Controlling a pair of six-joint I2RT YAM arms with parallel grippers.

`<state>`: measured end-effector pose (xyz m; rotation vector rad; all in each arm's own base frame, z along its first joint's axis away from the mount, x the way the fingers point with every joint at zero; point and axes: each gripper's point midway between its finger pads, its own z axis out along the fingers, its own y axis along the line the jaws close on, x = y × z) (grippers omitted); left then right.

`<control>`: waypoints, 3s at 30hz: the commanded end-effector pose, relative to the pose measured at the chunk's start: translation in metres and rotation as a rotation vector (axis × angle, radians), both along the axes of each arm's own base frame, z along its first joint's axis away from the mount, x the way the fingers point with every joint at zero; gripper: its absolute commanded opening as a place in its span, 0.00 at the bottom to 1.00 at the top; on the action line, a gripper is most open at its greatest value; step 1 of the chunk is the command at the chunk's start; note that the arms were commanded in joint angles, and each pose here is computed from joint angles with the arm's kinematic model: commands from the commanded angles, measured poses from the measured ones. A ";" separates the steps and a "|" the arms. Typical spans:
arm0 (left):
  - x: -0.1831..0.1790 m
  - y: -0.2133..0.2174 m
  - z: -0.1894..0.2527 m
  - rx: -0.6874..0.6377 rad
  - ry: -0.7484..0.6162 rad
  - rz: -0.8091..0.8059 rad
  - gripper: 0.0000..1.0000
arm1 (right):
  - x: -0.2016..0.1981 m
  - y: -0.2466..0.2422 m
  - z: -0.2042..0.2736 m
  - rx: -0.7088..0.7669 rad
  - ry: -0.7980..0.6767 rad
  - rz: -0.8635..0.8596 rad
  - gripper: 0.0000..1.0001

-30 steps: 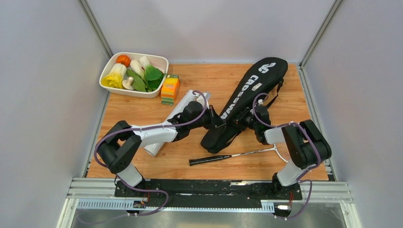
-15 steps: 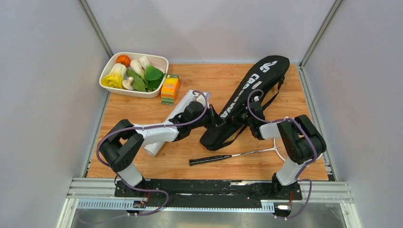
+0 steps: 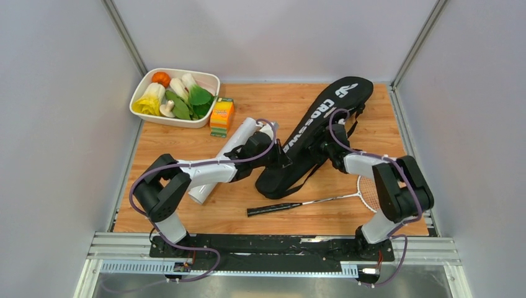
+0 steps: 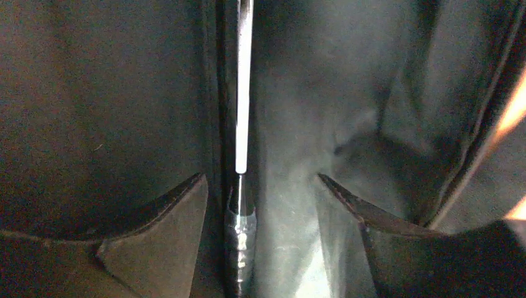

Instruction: Pack up the badminton gear

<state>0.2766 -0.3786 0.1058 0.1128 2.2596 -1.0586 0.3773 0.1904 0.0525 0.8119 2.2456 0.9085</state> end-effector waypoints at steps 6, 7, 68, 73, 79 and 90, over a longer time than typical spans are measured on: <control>0.007 -0.002 -0.002 0.104 -0.044 -0.041 0.09 | -0.061 -0.041 0.044 -0.073 0.055 -0.064 0.68; 0.006 -0.001 -0.002 0.113 -0.048 -0.050 0.12 | -0.067 -0.047 0.049 -0.071 0.055 -0.096 0.68; -0.174 0.062 -0.094 0.747 -0.186 -0.978 0.12 | -0.163 -0.095 0.122 -0.061 -0.217 -0.183 0.68; -0.169 0.052 -0.070 0.701 -0.194 -0.895 0.00 | -0.174 -0.078 0.112 0.025 -0.160 -0.116 0.68; -0.168 0.016 -0.033 0.513 -0.187 -0.768 0.00 | -0.188 -0.065 0.078 0.095 -0.043 -0.078 0.69; -0.171 -0.026 0.004 0.300 -0.145 -0.730 0.00 | -0.202 -0.039 0.041 0.241 -0.069 0.055 0.70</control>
